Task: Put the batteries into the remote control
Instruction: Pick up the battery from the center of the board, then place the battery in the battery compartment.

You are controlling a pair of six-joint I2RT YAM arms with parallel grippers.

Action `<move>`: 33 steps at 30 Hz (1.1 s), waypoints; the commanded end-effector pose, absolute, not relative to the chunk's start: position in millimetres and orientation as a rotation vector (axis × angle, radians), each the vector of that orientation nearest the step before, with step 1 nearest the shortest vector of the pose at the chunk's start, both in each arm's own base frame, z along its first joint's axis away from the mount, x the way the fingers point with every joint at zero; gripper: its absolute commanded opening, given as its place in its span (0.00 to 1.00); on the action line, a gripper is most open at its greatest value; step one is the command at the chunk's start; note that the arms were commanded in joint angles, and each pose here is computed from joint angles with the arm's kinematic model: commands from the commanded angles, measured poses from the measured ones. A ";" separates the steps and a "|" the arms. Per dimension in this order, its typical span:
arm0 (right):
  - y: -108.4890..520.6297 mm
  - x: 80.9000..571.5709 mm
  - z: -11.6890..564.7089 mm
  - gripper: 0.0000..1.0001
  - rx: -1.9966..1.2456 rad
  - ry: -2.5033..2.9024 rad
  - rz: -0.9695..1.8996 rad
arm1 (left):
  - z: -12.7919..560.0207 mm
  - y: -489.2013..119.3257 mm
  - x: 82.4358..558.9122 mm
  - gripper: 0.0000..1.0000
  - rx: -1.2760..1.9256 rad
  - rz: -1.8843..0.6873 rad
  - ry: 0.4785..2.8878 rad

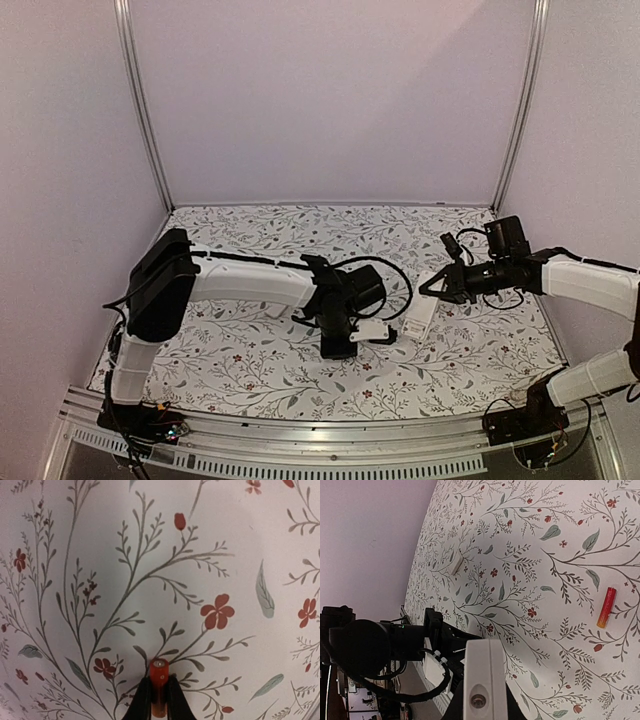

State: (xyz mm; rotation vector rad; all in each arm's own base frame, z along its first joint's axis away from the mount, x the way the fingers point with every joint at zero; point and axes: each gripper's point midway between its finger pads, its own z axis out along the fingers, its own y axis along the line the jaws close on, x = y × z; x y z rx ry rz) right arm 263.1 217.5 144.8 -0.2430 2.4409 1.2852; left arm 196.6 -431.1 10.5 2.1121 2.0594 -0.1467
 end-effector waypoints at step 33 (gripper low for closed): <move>320.0 240.2 183.3 0.00 -0.407 2.331 1.662 | 180.4 -487.7 137.1 0.00 1.839 -0.707 1.470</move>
